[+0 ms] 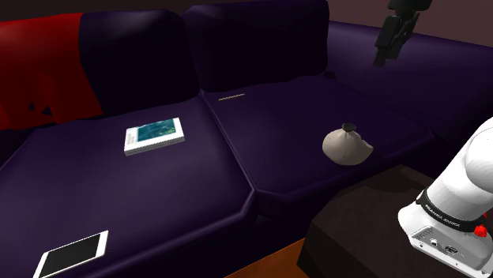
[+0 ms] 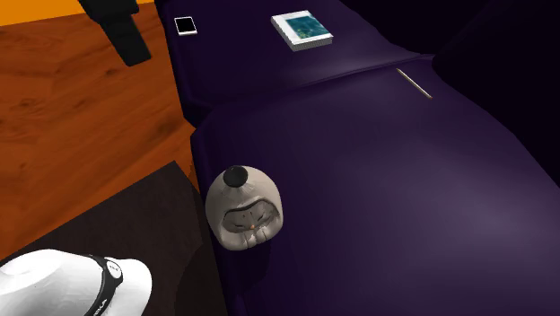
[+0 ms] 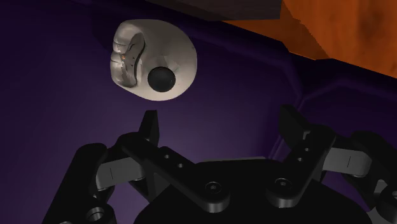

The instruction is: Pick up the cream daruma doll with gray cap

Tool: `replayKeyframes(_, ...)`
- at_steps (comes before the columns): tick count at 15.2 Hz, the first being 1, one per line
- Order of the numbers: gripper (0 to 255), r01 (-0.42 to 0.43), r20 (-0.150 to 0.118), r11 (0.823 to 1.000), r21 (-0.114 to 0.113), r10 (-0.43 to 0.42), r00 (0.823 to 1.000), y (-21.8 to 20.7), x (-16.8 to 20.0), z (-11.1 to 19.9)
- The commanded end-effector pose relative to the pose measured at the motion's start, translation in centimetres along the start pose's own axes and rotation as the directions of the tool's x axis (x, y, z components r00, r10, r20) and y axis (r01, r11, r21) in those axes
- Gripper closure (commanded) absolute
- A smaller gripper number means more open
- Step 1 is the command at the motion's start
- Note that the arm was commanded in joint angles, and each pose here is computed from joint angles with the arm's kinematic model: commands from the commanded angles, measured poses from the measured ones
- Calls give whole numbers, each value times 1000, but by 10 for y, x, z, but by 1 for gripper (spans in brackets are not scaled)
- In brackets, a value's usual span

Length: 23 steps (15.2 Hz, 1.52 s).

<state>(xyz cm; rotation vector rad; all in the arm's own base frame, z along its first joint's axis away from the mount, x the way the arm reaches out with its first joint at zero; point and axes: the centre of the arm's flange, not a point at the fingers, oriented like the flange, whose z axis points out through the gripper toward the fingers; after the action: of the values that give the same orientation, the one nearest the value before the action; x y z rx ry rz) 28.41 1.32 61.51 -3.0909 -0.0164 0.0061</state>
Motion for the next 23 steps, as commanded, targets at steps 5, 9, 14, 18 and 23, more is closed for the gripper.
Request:
replayKeyframes(5, 0, 4, 3, 1000, 2, -4, 1000, 16, 11, 49)
replayKeyframes(9, 0, 8, 7, 1000, 5, -8, 1000, 32, 21, 99)
replayKeyframes(14, 0, 13, 11, 1000, 8, -13, 1000, 52, 34, 161)
replayKeyframes(18, 0, 17, 15, 1000, 10, -17, 1000, 68, 44, 210)
replayKeyframes(23, 0, 17, 15, 1000, 10, -17, 1000, 69, 44, 232)
